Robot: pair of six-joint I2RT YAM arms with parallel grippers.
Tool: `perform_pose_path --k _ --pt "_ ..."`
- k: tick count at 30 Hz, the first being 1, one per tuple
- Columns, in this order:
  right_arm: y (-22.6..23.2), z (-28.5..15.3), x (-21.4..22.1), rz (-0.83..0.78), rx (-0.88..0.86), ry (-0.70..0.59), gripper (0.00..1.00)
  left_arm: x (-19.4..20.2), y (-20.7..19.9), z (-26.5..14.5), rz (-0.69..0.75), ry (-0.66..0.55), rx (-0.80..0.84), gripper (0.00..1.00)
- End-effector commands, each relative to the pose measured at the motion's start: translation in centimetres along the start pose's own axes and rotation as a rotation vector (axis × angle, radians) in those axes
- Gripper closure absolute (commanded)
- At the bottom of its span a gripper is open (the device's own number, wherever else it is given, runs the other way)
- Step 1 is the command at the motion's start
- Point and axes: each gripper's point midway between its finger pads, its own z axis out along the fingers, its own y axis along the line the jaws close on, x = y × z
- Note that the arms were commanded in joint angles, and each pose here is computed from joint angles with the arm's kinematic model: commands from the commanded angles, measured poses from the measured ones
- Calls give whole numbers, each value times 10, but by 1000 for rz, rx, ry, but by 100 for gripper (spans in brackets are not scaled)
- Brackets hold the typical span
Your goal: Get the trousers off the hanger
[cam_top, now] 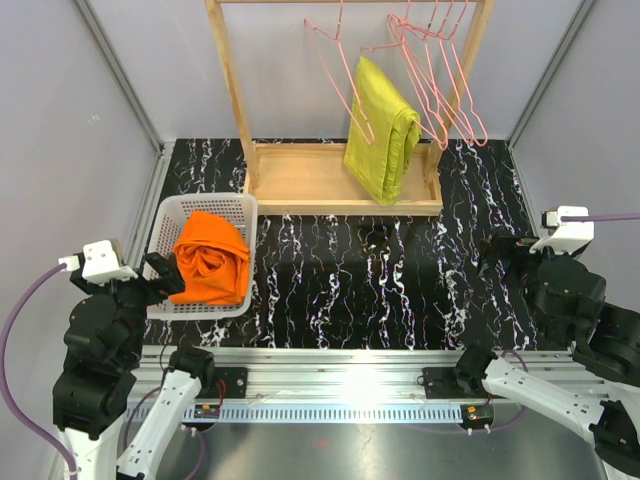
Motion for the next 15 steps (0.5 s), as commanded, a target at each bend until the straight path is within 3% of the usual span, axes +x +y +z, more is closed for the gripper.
perform_pose_path --k 1,15 --pt "-5 2 -3 29 37 -25 1 -12 0 2 -20 -58 -5 1" --pt "-1 6 -3 33 43 -31 0 -21 0 -3 -9 -84 10 1"
